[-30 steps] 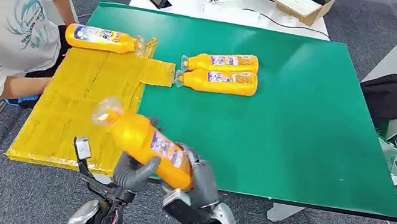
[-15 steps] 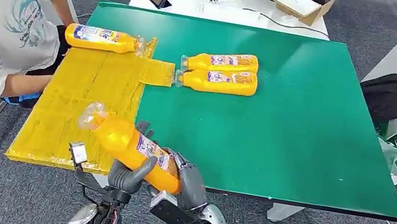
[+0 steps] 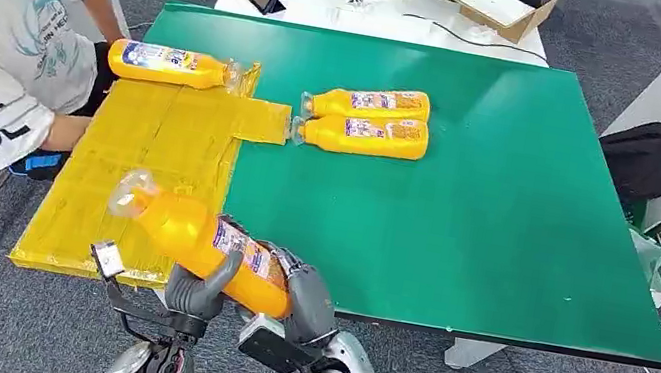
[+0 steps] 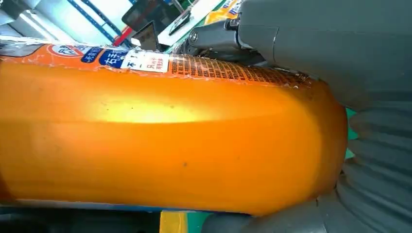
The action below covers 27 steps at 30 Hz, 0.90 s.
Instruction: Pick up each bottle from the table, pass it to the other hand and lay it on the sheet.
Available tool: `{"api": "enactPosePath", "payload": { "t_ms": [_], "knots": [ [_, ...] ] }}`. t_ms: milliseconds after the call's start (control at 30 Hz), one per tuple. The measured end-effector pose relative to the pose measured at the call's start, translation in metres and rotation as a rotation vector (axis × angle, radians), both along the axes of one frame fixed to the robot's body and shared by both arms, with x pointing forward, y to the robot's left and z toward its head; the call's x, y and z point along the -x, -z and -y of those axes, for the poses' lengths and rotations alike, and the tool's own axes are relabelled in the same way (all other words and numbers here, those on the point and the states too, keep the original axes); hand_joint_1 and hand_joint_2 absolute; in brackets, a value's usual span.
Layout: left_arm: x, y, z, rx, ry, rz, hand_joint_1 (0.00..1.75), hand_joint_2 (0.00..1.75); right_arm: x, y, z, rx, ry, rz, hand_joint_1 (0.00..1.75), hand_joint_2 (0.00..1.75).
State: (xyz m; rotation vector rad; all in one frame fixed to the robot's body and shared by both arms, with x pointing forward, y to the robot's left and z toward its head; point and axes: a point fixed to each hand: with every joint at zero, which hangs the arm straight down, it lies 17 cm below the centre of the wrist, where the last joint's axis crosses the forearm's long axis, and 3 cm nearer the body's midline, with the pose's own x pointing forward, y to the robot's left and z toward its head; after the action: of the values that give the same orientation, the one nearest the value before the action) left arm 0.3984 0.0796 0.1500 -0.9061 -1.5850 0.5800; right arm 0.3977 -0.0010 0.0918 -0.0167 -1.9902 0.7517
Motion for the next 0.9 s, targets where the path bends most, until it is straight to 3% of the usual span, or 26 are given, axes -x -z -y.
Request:
{"api": "enactPosePath", "payload": {
  "t_ms": [33, 133, 333, 567, 767, 900],
  "knots": [
    [0.0, -0.001, 0.0, -0.001, -0.001, 0.003, 1.75, 1.75, 0.0, 0.0, 0.0, 0.001, -0.001, 0.0, 0.0, 0.0],
    [-0.001, -0.004, -0.001, -0.047, -0.023, 0.026, 1.75, 1.75, 0.003, 0.006, -0.004, -0.024, -0.029, -0.048, 0.0, 0.0],
    [-0.021, -0.025, -0.022, -0.34, -0.235, 0.148, 1.75, 1.75, 0.002, -0.007, -0.012, -0.134, -0.098, -0.134, 0.0, 0.0],
    [-0.083, -0.07, -0.097, -0.637, -0.548, 0.258, 1.75, 1.75, -0.004, -0.051, -0.008, -0.211, -0.082, -0.055, 0.0, 0.0],
    [-0.121, -0.087, -0.16, -1.12, -0.845, 0.294, 1.75, 1.75, -0.015, -0.09, 0.024, -0.349, 0.031, 0.014, 0.0, 0.0],
    [-0.145, -0.081, -0.18, -1.538, -0.89, 0.348, 1.75, 1.75, -0.016, -0.103, 0.036, -0.407, 0.058, 0.023, 0.0, 0.0]
  ]
}}
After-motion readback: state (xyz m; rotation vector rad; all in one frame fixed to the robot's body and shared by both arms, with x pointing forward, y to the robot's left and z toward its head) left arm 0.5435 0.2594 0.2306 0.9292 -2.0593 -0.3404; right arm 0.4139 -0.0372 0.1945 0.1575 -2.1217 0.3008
